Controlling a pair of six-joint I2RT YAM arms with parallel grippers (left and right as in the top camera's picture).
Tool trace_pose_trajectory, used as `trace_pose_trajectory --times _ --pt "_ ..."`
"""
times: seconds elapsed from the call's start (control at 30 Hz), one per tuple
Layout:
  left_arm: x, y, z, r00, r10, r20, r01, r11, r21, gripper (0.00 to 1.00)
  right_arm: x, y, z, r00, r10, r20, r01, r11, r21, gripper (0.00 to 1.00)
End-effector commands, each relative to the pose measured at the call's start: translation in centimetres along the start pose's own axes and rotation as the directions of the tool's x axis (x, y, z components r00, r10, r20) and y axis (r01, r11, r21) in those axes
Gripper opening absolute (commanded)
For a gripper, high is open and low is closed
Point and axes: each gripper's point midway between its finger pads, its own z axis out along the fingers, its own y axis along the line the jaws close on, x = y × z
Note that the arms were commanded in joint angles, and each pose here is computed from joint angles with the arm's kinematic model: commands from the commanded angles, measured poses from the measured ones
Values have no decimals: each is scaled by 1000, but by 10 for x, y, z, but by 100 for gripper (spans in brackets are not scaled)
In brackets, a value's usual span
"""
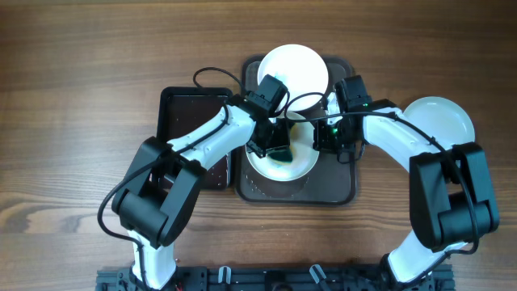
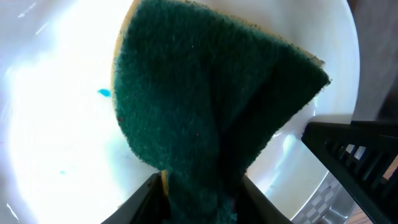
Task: Clean dirty plates on tray and stack at the side
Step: 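Bring the sponge onto the held plate and scrub its center, then scrub the plate surface with the sponge in the left gripper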
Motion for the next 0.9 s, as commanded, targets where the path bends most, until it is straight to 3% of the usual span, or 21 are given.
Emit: trace_pose_trajectory --times 0.0,0.23,0.27,0.3,0.33,0.77,0.87 --pt "1 3 -3 1000 19 24 -19 1000 -20 34 14 -19 12 999 31 -36 -28 997 74 4" --pt "-6 8 8 987 122 103 -107 984 -142 36 14 -18 12 999 30 -36 -27 997 74 4" --pt "-7 9 11 985 132 109 -114 981 -160 28 14 -18 12 999 30 -36 -27 997 74 4" --pt "-6 11 13 984 139 113 -118 977 -176 11 14 -18 12 999 30 -36 -27 997 74 4" --pt "-6 12 15 984 141 111 -119 976 -184 4 14 -18 12 999 30 -36 -27 997 74 4" --pt "-14 5 -2 985 85 152 -65 989 -132 4 14 -18 12 999 29 -36 -26 997 74 4" --pt "-8 -17 11 994 69 88 -70 997 9 4 14 -18 12 999 30 -36 -27 997 74 4"
